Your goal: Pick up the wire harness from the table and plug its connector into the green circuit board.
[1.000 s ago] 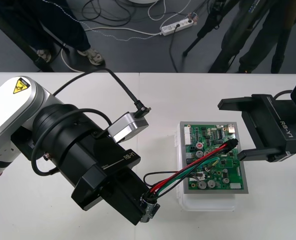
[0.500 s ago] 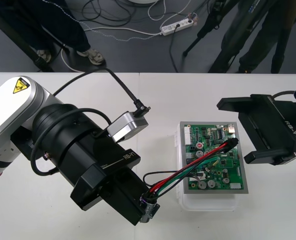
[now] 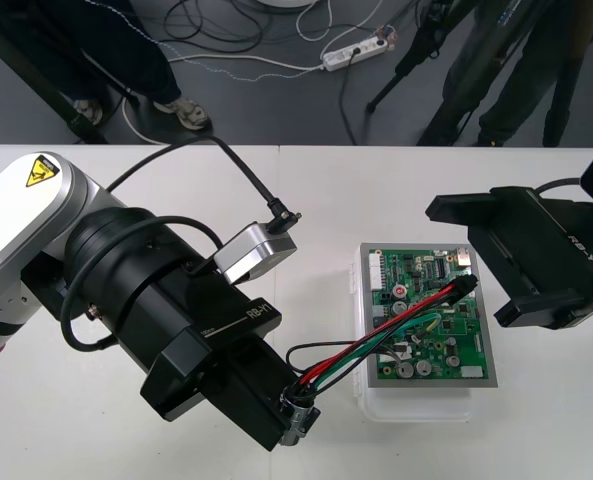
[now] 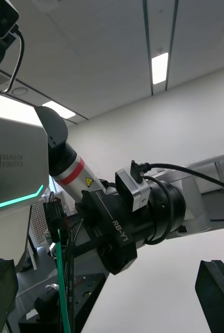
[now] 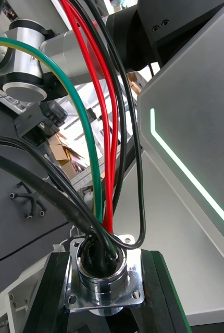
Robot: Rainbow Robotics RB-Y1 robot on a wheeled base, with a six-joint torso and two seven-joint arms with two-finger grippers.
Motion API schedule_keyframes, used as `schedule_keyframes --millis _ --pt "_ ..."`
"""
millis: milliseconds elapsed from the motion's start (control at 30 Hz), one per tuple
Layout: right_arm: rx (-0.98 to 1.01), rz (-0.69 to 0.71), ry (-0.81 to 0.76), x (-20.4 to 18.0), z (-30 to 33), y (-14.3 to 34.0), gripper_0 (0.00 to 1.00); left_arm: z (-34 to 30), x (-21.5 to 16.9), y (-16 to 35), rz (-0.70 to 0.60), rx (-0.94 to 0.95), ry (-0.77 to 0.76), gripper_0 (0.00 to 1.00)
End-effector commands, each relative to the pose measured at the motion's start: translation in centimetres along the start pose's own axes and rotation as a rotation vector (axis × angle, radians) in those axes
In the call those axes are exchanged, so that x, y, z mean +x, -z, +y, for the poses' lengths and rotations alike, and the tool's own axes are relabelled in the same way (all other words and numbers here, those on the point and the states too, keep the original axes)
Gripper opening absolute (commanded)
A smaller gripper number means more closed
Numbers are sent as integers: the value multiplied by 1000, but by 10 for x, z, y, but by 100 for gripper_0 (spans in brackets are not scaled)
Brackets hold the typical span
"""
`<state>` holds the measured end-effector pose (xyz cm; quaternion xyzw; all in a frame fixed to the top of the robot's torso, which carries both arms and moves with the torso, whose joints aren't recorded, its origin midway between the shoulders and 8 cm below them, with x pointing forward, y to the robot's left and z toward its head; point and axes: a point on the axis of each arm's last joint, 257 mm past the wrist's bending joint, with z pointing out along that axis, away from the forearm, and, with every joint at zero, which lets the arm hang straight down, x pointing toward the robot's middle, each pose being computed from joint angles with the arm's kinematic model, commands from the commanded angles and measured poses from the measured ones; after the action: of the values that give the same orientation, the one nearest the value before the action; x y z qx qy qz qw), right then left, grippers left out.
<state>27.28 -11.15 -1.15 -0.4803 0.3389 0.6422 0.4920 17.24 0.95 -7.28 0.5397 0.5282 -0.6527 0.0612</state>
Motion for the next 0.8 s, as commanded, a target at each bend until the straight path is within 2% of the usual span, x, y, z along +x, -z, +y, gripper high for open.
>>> schedule_keyframes --millis 33,433,800 --pt "-70 -12 -25 -12 10 -12 100 -11 1 -4 51 36 23 0" --pt "-143 -33 -24 -22 32 -28 100 -12 0 -4 48 40 22 0" --pt "-210 -72 -102 -14 47 -41 100 -13 -1 -4 47 44 21 0"
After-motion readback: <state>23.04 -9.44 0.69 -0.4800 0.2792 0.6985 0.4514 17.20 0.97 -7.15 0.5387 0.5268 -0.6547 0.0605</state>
